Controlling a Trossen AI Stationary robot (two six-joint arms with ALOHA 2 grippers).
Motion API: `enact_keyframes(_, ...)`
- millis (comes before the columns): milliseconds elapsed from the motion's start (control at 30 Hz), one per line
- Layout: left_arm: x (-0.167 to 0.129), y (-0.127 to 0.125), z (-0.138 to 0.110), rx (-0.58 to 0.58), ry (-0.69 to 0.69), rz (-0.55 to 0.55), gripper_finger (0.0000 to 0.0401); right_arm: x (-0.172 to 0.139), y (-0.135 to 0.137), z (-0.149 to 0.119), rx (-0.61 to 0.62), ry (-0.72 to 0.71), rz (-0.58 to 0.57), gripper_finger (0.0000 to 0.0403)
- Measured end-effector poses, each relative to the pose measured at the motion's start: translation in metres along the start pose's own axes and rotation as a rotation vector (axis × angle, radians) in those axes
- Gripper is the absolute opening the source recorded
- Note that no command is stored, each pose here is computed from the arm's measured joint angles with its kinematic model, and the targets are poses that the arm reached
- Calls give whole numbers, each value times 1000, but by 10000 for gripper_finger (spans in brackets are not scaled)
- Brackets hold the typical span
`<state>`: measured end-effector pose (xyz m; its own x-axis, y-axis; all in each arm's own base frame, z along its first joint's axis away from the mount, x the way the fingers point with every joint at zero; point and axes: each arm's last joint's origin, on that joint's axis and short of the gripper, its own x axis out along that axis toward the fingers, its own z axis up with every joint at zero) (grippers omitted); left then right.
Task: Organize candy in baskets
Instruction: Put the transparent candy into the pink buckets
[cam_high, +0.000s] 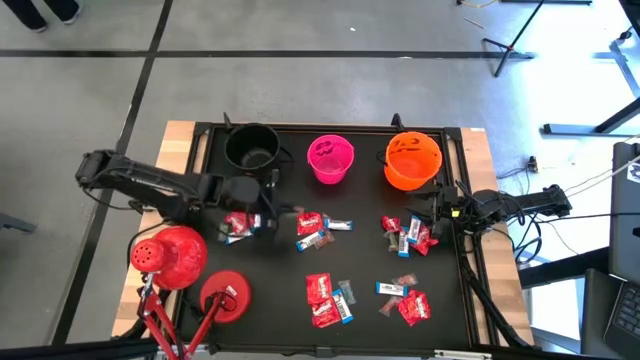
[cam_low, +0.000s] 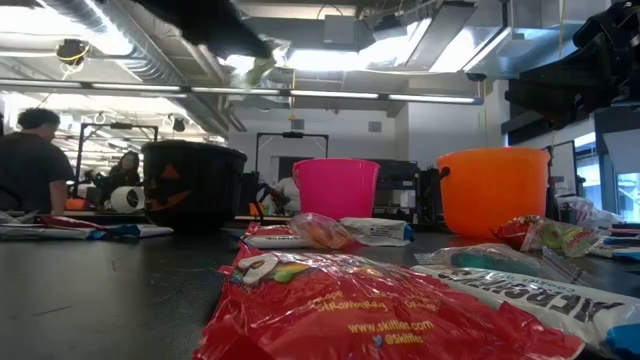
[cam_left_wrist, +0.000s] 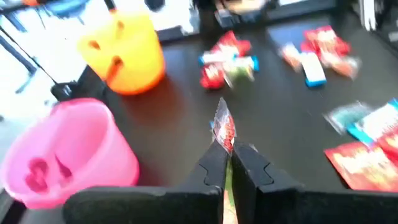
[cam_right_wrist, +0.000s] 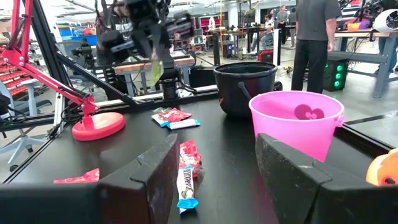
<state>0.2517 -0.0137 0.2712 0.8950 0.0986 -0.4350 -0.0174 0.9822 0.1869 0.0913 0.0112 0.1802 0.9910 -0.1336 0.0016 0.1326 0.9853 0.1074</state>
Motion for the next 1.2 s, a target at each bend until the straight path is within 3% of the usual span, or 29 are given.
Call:
enact_keyframes(300, 14, 59, 16, -38, -275, 159, 0, 0, 0, 0, 0, 0, -1, 214)
enact_keyframes(567, 43, 99, 1, -73, -323, 267, 0, 0, 0, 0, 0, 0, 0, 214)
enact_keyframes(733, 53, 123, -8, -123, -401, 264, 0, 0, 0, 0, 0, 0, 0, 214)
enact_keyframes(933, 66, 142, -23, -146, -414, 302, 0, 0, 0, 0, 0, 0, -1, 214)
enact_keyframes(1200, 95, 148, -43, -186, -334, 247, 0, 0, 0, 0, 0, 0, -1, 214)
